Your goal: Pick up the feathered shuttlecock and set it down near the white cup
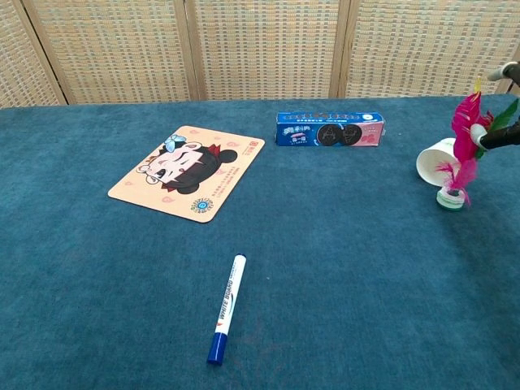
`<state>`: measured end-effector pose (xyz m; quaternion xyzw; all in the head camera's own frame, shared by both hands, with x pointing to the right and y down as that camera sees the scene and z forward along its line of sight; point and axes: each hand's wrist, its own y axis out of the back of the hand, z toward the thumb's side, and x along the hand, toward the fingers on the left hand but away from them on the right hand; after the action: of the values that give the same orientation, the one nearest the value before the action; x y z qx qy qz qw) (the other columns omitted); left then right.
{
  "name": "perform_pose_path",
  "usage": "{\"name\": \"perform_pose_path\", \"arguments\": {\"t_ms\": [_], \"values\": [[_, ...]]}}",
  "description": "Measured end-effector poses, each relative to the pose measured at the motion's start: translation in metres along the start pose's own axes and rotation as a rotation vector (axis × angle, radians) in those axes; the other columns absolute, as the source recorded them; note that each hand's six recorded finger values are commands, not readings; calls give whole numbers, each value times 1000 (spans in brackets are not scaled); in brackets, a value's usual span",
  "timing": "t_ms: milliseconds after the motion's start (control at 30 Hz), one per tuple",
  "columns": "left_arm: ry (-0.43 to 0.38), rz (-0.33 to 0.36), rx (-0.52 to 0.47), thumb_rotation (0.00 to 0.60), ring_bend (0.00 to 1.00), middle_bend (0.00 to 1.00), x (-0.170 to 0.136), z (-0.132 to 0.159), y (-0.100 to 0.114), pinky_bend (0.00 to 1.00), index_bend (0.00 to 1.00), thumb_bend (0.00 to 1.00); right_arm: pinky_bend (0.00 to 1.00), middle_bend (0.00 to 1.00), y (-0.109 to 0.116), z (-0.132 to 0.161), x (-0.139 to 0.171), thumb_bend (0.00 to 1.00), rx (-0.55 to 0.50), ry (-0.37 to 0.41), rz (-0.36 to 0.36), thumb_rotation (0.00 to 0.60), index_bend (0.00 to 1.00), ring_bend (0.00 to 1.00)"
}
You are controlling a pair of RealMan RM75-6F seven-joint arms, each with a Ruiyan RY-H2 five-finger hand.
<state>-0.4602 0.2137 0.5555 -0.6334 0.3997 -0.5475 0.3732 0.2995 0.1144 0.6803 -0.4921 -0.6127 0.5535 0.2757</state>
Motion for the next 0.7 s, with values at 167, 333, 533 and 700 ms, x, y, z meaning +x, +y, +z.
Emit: {"name": "perform_pose_path", "arguments": {"t_ms": [167, 333, 533, 700], "values": [[-1, 3, -2, 600, 0, 0, 0, 0, 1, 0, 0, 169, 0, 0, 8, 1, 4, 347, -22, 15, -20, 600, 68, 0], [4, 8, -5, 600, 0, 0, 0, -2, 2, 0, 0, 169, 0, 0, 21, 4, 12, 297, -58, 56, -52, 600, 33, 0], [13, 15, -4, 600, 0, 0, 1, -6, 3, 0, 0, 171, 0, 0, 53, -2, 28, 191, -73, 156, -65, 600, 0, 0], [18, 12, 8, 600, 0, 0, 2, -8, 1, 0, 0, 170, 0, 0, 82, -22, 36, 177, -22, 244, -44, 600, 0, 0]]}}
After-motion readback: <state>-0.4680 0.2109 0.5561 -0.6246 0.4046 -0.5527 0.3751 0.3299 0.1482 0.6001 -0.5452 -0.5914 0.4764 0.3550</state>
